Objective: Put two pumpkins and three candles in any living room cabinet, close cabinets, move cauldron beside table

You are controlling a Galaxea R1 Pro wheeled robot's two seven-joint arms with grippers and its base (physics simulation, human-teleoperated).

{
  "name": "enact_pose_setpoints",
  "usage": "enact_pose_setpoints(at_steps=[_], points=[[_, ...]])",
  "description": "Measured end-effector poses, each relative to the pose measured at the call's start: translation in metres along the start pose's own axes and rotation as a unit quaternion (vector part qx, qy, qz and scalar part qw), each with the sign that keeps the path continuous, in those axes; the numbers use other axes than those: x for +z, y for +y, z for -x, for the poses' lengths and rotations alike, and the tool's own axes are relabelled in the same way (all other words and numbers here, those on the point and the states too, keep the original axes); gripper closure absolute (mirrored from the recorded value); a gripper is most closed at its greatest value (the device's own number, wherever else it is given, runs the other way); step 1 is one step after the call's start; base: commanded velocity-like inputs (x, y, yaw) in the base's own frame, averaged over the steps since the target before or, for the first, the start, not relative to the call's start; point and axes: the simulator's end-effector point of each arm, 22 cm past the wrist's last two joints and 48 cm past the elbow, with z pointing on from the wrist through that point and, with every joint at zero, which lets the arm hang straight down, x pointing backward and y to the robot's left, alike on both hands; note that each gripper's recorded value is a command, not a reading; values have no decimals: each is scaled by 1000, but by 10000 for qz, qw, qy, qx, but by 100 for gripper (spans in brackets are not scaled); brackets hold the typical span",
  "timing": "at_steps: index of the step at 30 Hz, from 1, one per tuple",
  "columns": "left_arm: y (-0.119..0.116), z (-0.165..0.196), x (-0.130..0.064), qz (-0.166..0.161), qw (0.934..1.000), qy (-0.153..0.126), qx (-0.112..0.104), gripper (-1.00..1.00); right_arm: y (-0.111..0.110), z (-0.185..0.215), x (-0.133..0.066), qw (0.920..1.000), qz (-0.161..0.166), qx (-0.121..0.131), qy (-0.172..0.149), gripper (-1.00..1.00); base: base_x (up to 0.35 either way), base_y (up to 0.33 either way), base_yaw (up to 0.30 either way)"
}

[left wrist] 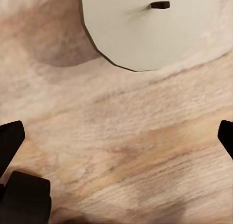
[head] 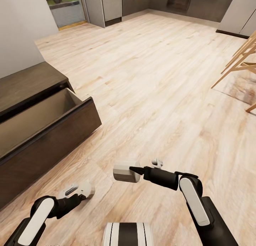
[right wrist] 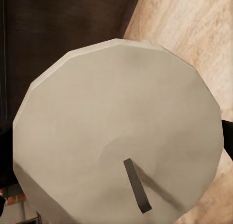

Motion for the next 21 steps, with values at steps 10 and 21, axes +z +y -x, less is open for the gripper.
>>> enact_pose_setpoints(at_steps=[10,21], points=[[-7,-5,1,-59,9999,42,111,-100,0,0,0,10000,1,11,-4,100,50,0,0],[-9,-7,1,-65,9999,61,143,-100,-1,0,0,10000,-13,7,-6,100,147,21,0]])
